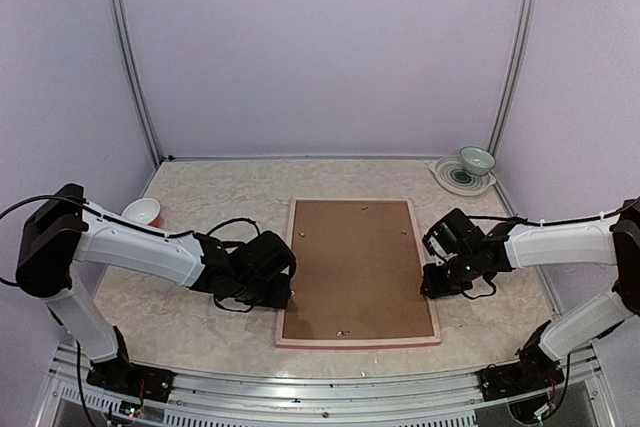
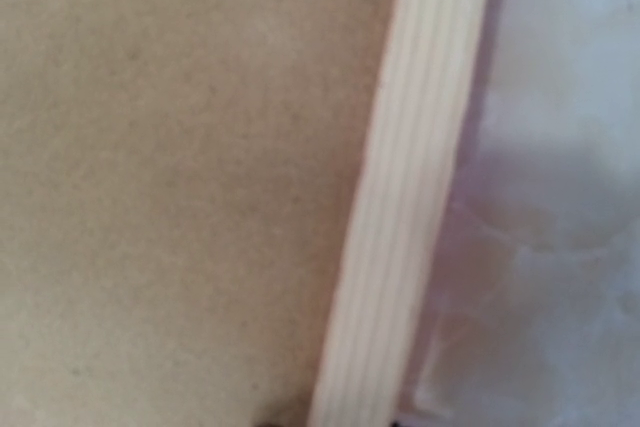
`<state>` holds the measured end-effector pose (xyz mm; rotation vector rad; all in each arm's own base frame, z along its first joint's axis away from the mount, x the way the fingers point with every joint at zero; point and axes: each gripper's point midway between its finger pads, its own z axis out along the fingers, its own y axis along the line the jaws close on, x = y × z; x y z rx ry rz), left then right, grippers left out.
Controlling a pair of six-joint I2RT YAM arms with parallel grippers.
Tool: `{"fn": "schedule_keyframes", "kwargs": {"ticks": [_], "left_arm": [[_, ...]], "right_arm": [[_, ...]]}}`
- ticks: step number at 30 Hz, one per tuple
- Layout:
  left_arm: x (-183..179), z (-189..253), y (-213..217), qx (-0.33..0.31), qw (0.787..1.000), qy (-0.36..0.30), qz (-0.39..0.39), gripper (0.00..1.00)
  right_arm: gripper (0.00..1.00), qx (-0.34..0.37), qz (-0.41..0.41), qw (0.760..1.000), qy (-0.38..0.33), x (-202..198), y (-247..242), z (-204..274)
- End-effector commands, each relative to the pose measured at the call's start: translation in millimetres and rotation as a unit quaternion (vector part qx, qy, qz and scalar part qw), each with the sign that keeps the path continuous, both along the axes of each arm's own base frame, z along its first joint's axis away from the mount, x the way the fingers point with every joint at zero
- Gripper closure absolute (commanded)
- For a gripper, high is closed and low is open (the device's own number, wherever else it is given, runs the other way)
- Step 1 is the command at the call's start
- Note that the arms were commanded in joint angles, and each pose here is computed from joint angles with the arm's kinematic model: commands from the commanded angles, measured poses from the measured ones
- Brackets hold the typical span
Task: Put the photo into the frame
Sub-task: Adjust the fastener on the backboard.
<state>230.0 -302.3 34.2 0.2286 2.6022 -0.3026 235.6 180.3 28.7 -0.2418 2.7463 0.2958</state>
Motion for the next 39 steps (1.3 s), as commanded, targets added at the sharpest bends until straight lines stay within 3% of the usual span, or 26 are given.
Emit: {"fn": "schedule_keyframes", "kwargs": {"ticks": [1, 14, 28, 31, 33, 39], "left_arm": [[-1, -2, 1, 0.023, 1.000, -0.004, -0.007, 0.51], [6, -25, 13, 0.070, 0.997, -0.007, 0.023, 0.62], [7, -31, 13, 0.062, 0.998, -0.003, 0.032, 0.74], [6, -29, 13, 0.059, 0.998, -0.003, 0.032, 0.73], [6, -27, 13, 0.056, 0.998, -0.005, 0.032, 0.67], [11, 3, 13, 0.036, 0.998, -0.028, 0.039, 0.53]], "right_arm": [[0.75, -0.018, 0.006, 1.000, 0.007, -3, -4, -5], [0.75, -0.019, 0.006, 1.000, 0.006, -6, -6, -6], [0.74, -0.019, 0.008, 1.000, 0.006, -7, -7, -8], [0.74, -0.018, 0.008, 1.000, 0.006, -8, -7, -8], [0.71, -0.013, 0.009, 1.000, 0.003, -7, -5, -5], [0.50, 0.005, 0.013, 1.000, -0.025, 2, 2, 17]]}}
